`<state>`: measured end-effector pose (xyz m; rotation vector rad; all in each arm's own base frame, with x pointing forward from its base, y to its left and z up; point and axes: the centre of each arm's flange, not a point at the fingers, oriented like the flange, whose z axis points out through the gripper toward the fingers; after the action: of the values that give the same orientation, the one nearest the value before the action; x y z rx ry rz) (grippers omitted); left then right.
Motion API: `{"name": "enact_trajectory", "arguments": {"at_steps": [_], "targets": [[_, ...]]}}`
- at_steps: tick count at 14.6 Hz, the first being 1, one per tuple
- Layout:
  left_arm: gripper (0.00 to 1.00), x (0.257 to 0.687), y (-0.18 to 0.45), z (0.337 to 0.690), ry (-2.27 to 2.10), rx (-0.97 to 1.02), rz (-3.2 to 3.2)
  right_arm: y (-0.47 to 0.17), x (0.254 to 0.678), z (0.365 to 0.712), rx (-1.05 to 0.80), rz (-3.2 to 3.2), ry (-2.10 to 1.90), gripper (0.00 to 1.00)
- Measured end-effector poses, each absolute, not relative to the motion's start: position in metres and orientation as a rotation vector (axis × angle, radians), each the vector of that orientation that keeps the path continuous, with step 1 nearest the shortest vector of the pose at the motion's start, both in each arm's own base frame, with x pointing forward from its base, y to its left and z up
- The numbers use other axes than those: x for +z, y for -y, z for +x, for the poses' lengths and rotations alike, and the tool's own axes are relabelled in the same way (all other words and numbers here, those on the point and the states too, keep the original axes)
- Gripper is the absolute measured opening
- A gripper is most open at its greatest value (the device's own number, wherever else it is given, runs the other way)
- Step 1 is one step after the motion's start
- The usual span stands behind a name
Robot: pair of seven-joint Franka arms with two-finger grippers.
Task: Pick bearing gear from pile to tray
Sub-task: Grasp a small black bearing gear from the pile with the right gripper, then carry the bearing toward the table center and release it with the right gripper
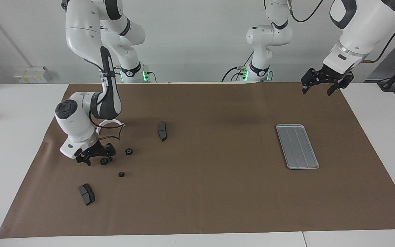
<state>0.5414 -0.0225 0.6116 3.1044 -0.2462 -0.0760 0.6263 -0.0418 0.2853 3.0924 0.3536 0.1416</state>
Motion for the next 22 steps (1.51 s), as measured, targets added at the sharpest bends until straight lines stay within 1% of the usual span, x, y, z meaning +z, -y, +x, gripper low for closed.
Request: {"name": "enact_trajectory", "arguments": {"at_steps": [2,3,4,5,8,10,11,12,13,16,18,20,22], "targets": [[1.00,0.612,0.022,0.541,0.246,-0.076,3.104,0.039,0.284,0.625,0.137,3.091,-0.371,0.93],[1.00,0.612,0.022,0.541,0.246,-0.076,3.104,0.037,0.283,0.625,0.133,3.090,-0.387,0.83],[1.00,0.612,0.022,0.541,0.246,-0.076,3.104,0.034,0.284,0.625,0.136,3.091,-0.398,0.69],[1.00,0.612,0.022,0.541,0.246,-0.076,3.104,0.033,0.285,0.625,0.137,3.091,-0.403,0.62],[1.00,0.612,0.022,0.541,0.246,-0.076,3.104,0.033,0.285,0.624,0.136,3.091,-0.406,0.62],[1.00,0.612,0.022,0.541,0.246,-0.076,3.104,0.033,0.286,0.624,0.138,3.092,-0.406,0.58],[1.00,0.612,0.022,0.541,0.246,-0.076,3.104,0.033,0.287,0.624,0.142,3.091,-0.406,0.50],[1.00,0.612,0.022,0.541,0.246,-0.076,3.104,0.032,0.289,0.624,0.143,3.093,-0.405,0.37],[1.00,0.612,0.022,0.541,0.246,-0.076,3.104,0.033,0.289,0.623,0.142,3.093,-0.404,0.35],[1.00,0.612,0.022,0.541,0.246,-0.076,3.104,0.032,0.289,0.624,0.139,3.094,-0.404,0.35],[1.00,0.612,0.022,0.541,0.246,-0.076,3.104,0.029,0.297,0.626,0.102,3.113,-0.365,0.35],[1.00,0.612,0.022,0.541,0.246,-0.076,3.104,0.009,0.326,0.638,0.091,3.147,-0.243,0.35],[1.00,0.612,0.022,0.541,0.246,-0.076,3.104,-0.030,0.361,0.648,0.130,3.181,-0.125,0.35]]}}
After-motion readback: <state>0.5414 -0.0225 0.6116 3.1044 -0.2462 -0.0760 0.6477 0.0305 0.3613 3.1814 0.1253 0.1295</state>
